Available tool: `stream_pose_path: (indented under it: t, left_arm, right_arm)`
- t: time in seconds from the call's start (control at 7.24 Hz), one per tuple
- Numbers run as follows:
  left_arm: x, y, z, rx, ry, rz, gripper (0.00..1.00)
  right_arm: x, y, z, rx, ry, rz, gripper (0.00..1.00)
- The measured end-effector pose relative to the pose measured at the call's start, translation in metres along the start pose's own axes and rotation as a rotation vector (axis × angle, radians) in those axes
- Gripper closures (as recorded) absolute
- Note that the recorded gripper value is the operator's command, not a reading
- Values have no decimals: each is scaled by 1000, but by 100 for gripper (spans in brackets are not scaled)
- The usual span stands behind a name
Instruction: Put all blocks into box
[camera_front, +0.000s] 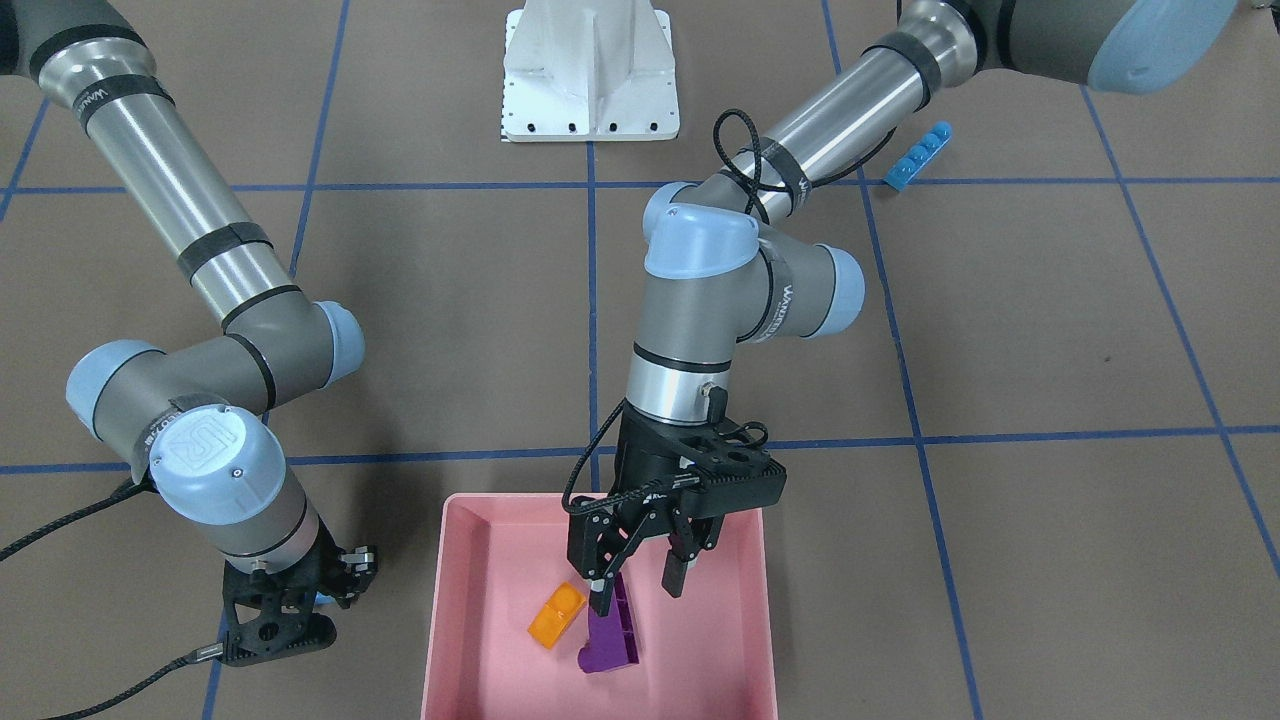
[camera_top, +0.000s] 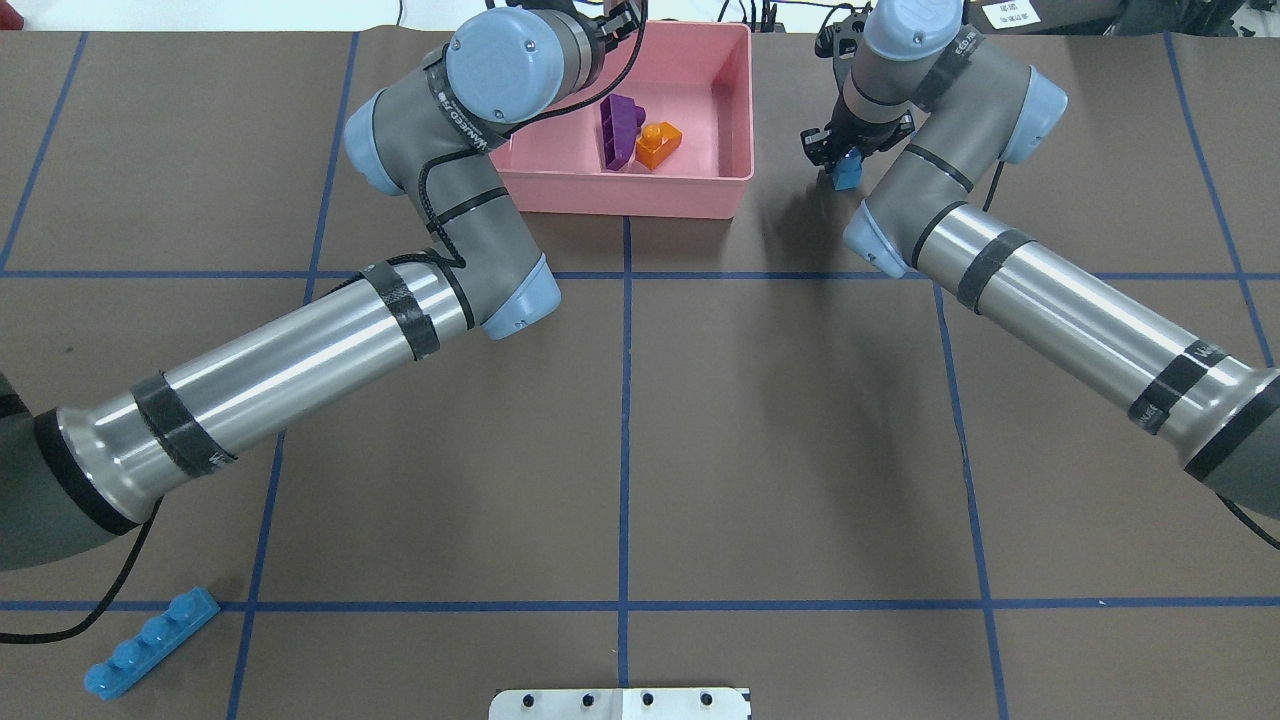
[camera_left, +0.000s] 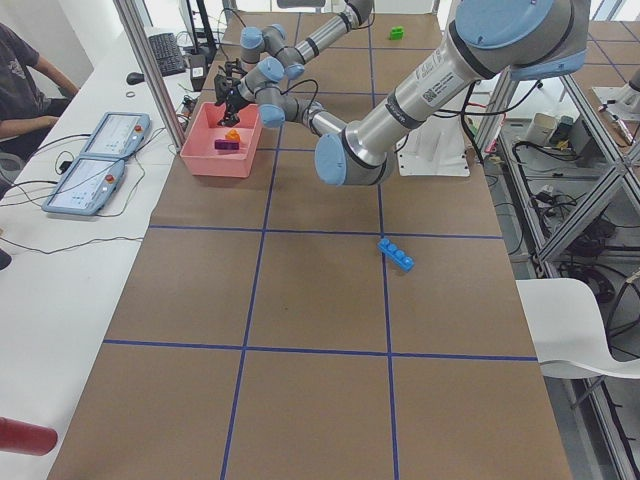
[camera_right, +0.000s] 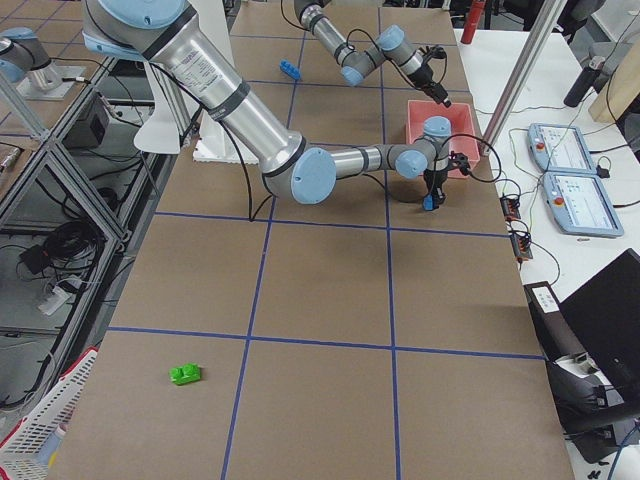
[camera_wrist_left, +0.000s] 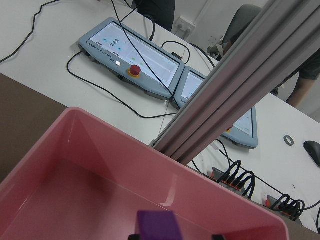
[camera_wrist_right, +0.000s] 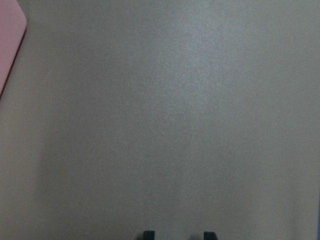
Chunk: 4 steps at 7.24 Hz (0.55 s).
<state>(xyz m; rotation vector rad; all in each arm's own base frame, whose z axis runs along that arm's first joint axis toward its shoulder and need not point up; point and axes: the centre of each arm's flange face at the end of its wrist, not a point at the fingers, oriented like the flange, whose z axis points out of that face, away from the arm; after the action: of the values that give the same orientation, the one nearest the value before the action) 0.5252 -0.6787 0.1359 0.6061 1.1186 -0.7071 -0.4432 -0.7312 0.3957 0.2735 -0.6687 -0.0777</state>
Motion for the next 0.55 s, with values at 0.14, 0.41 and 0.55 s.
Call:
stream_pose_path:
  t: [0.14, 0.41, 0.55]
  left_arm:
    - [5, -4, -5, -3, 14, -4, 0]
    - [11, -12, -14, -23, 29, -7, 0]
    - [7, -23, -17, -68, 10, 4, 0]
  right_arm:
    - [3, -6, -9, 2, -15, 2, 100]
    - [6, -21, -45, 3, -62, 15, 100]
    - [5, -30, -69, 20, -84, 20, 100]
